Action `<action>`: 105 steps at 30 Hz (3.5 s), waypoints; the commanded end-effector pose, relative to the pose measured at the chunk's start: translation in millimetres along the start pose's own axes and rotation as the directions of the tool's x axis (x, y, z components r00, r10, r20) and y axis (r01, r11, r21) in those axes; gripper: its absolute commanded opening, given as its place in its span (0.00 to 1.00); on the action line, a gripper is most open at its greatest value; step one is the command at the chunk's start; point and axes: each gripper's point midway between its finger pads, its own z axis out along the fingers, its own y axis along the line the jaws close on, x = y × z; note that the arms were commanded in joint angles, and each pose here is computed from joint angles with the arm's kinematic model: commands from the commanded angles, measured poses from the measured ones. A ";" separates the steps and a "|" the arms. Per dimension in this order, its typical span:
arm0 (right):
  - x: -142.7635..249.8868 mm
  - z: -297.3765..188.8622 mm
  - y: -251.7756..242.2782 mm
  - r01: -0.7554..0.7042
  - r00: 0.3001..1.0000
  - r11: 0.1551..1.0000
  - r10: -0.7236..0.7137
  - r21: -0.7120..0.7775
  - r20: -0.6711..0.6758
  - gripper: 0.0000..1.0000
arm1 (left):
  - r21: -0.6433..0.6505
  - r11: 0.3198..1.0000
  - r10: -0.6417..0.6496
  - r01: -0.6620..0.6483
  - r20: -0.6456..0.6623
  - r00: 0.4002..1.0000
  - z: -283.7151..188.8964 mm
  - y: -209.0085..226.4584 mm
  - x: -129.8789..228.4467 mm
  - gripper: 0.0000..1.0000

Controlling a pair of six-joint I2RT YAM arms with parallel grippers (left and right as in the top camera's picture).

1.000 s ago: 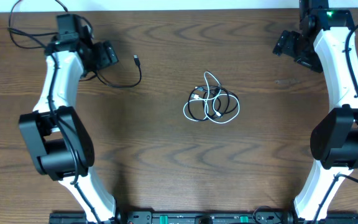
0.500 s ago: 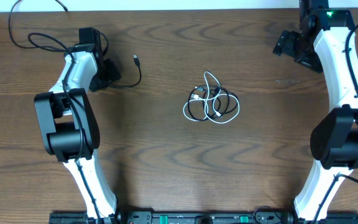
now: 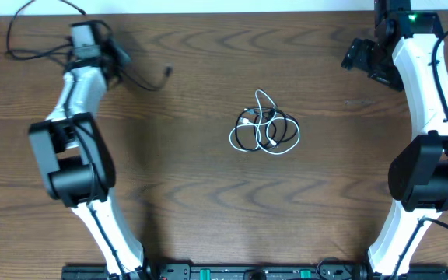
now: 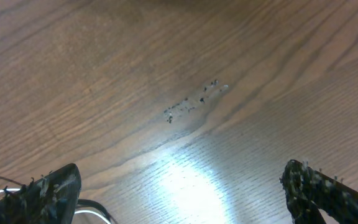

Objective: Untangle cables

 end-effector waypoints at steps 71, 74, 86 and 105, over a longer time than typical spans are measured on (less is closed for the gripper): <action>-2.7 2.7 -5.4 -0.001 1.000 1.000 0.001 0.016 0.002 0.99 | -0.412 0.909 -0.070 -0.066 -0.305 0.950 -28.8 85.7 93.3 0.79; -2.8 2.7 -5.4 -0.001 1.000 1.000 0.001 0.016 0.002 0.99 | -0.414 0.908 -0.071 -0.067 -0.308 0.949 -28.7 87.0 94.7 0.59; -2.6 2.6 -5.1 0.000 1.000 1.000 0.000 0.016 0.002 0.99 | -0.391 0.919 -0.061 -0.055 -0.279 0.958 -17.6 89.0 97.9 0.38; -2.4 2.6 -4.6 0.001 1.000 1.000 -0.001 0.016 0.002 0.99 | 0.049 0.995 -0.072 0.083 -0.191 0.979 8.0 -4.1 60.9 0.15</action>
